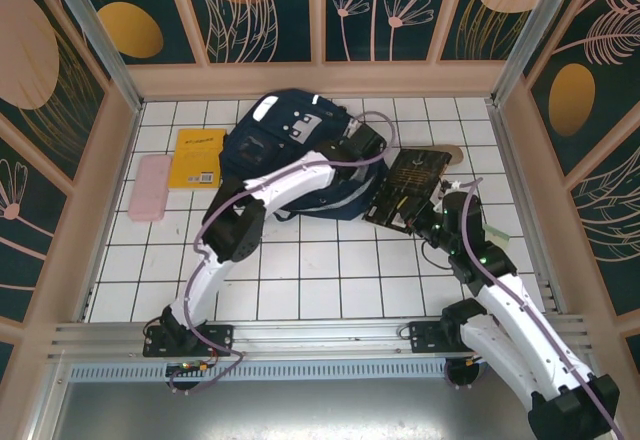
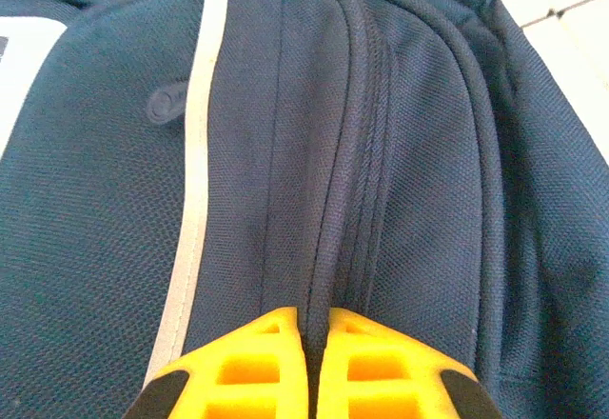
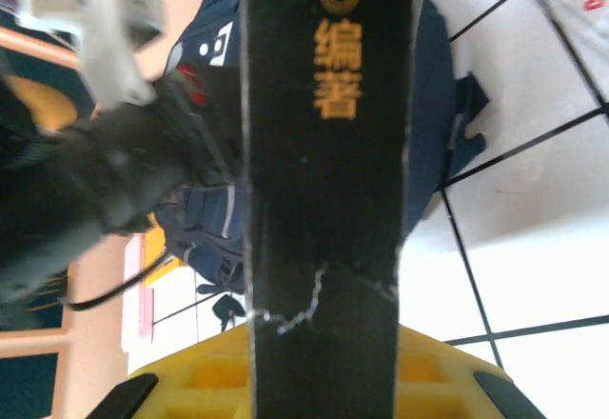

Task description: Pack books, pencil case, and school supplies into a backpack

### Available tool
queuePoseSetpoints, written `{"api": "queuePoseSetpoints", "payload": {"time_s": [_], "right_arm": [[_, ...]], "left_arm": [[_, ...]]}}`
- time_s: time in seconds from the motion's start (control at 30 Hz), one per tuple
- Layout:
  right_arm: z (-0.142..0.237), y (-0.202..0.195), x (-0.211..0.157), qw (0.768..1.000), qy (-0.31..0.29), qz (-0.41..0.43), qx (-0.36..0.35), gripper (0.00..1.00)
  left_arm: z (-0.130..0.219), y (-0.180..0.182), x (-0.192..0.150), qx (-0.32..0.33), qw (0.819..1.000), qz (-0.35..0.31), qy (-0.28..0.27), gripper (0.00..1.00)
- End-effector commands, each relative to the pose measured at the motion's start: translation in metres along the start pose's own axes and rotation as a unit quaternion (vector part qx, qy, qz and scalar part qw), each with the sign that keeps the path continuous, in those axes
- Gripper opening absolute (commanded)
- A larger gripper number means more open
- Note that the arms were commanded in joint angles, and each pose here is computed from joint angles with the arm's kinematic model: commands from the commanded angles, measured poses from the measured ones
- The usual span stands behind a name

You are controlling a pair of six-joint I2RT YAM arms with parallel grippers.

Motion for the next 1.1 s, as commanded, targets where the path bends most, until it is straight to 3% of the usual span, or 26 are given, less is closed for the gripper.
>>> {"api": "queuePoseSetpoints", "payload": {"time_s": [0.0, 0.2, 0.5, 0.73, 1.07], "right_arm": [[0.005, 0.045, 0.016, 0.994, -0.024, 0.016, 0.101, 0.0], [0.007, 0.064, 0.024, 0.987, -0.041, 0.019, 0.152, 0.0], [-0.026, 0.083, 0.029, 0.975, -0.027, -0.012, 0.222, 0.0], [-0.085, 0.1, 0.031, 0.971, 0.002, -0.038, 0.236, 0.0], [-0.18, 0.147, 0.012, 0.958, 0.045, -0.064, 0.277, 0.0]], "left_arm": [[0.077, 0.024, 0.073, -0.063, 0.991, 0.088, -0.084, 0.0], [0.115, 0.047, 0.1, -0.127, 0.977, 0.132, -0.111, 0.0], [0.158, 0.072, 0.127, -0.204, 0.951, 0.177, -0.151, 0.0], [0.177, 0.09, 0.147, -0.238, 0.932, 0.215, -0.169, 0.0], [0.185, 0.101, 0.16, -0.251, 0.92, 0.239, -0.181, 0.0]]}}
Point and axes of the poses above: each hand's point on the last joint's axis, 136 mm out from that joint toward the fingers, its own z axis back along the fingers, its own y axis along the line the jaws close on, x = y × z, the point moved 2 cm from there along z, back along the fingers, and after that the axes turned 3 degrees about -z, right-handed, at the moved point
